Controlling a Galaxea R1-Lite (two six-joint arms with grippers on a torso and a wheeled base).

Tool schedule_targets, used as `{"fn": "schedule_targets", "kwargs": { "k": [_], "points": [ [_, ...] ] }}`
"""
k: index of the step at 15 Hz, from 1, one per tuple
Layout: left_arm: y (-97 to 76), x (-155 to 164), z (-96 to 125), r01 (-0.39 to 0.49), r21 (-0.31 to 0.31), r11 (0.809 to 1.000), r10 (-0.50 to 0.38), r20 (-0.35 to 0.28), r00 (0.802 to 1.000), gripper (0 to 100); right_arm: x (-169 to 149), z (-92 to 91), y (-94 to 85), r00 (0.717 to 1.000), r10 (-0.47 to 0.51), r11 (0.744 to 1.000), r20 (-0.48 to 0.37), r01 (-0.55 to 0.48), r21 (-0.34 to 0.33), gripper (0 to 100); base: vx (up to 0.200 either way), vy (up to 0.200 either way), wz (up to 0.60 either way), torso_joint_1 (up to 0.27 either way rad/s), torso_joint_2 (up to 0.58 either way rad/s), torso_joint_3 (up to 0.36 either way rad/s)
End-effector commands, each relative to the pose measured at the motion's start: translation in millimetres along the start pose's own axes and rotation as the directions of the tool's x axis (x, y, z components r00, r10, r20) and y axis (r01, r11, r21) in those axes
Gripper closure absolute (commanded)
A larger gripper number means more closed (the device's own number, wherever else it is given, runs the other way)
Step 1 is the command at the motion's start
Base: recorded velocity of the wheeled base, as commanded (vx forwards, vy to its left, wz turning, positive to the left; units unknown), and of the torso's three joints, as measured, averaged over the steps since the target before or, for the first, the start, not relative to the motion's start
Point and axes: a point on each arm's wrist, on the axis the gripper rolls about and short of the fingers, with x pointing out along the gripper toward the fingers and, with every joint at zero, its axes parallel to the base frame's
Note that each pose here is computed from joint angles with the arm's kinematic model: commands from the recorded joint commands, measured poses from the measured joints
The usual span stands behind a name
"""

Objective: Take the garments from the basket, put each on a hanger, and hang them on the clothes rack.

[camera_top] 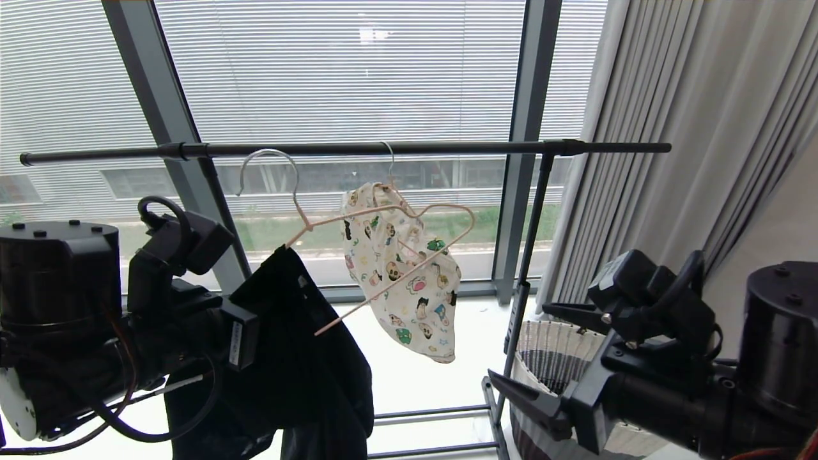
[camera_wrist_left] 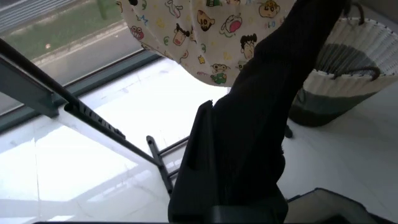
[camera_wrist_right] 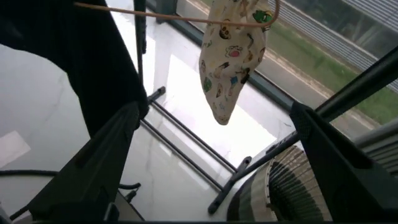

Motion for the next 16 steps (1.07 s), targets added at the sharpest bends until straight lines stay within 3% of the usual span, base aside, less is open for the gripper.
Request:
{"fn": "schedule_targets", "kwargs": {
  "k": [1,4,7,14,16],
  "points": [
    [0.9,-1,9,0.003,-0.001,1.0,-0.003,0.032,0.999,100,28,-4.6,23.3,0.997,0.051,0.998,-0.049,-0.05,0.033,0,0.0,0.0,0.0,0.0,0.0,0.0],
    [-11.6,-9,18,0.104,0.032,0.994,-0.106,0.091,0.99,100,80,-4.0,42.8,0.998,0.036,0.993,-0.056,-0.029,0.118,0,0.0,0.0,0.0,0.0,0.0,0.0],
    [-17.6,-10,21,0.145,0.048,0.988,-0.149,0.104,0.983,100,114,-1.5,54.1,0.999,-0.041,0.99,-0.036,0.046,0.137,0,0.0,0.0,0.0,0.0,0.0,0.0],
    [-24.7,-14,28,0.173,0.062,0.983,-0.18,0.13,0.975,100,126,-1.2,63.4,0.999,-0.039,0.99,-0.029,0.042,0.135,0,0.0,0.0,0.0,0.0,0.0,0.0],
    [-28.4,-20,30,0.188,0.074,0.979,-0.198,0.151,0.969,100,133,0.6,59.7,0.995,-0.093,0.985,-0.021,0.095,0.141,0,0.0,0.0,0.0,0.0,0.0,0.0]
  ]
}}
